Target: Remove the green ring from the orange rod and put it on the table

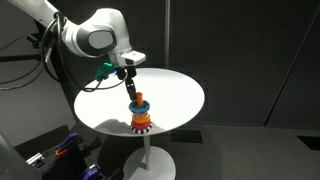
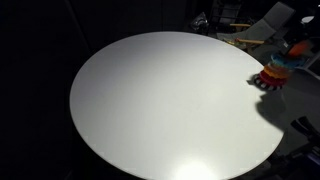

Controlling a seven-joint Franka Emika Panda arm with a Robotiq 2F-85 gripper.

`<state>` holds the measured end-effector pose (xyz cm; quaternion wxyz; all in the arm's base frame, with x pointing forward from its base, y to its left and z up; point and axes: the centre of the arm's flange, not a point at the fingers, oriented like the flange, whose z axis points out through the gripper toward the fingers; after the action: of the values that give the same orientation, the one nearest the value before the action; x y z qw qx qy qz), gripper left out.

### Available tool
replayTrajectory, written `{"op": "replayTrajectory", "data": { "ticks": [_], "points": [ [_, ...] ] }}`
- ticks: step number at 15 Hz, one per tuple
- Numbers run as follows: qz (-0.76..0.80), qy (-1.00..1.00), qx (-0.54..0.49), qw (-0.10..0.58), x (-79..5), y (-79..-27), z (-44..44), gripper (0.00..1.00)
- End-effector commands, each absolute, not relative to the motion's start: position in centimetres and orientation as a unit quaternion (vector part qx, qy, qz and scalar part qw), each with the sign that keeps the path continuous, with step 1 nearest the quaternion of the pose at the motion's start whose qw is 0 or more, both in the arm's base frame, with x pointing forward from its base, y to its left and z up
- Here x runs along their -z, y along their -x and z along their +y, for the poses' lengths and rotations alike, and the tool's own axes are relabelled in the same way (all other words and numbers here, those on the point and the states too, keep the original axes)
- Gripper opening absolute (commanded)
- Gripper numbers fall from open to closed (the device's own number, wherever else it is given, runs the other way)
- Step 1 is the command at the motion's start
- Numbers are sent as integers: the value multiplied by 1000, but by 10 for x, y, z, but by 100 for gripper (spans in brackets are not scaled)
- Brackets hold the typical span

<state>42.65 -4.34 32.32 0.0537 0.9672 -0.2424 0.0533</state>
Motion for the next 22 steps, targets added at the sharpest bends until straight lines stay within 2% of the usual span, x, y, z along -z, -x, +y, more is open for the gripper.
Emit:
{"op": "replayTrajectory", "data": {
  "ticks": [1, 7, 8, 9, 12, 13, 22],
  "points": [
    [-254, -963, -65, 63, -315, -428, -51, 100],
    [-258, -962, -73, 57, -304, -426, -52, 100],
    [-262, -961, -73, 55, -302, -426, -53, 92],
    [-263, -960, -73, 54, -301, -425, -53, 73],
    [-269, -959, -81, 49, -306, -427, -55, 49],
    [-270, -958, -85, 49, -311, -428, -55, 45],
    [-275, -957, -87, 42, -351, -426, -50, 44]
  ]
}}
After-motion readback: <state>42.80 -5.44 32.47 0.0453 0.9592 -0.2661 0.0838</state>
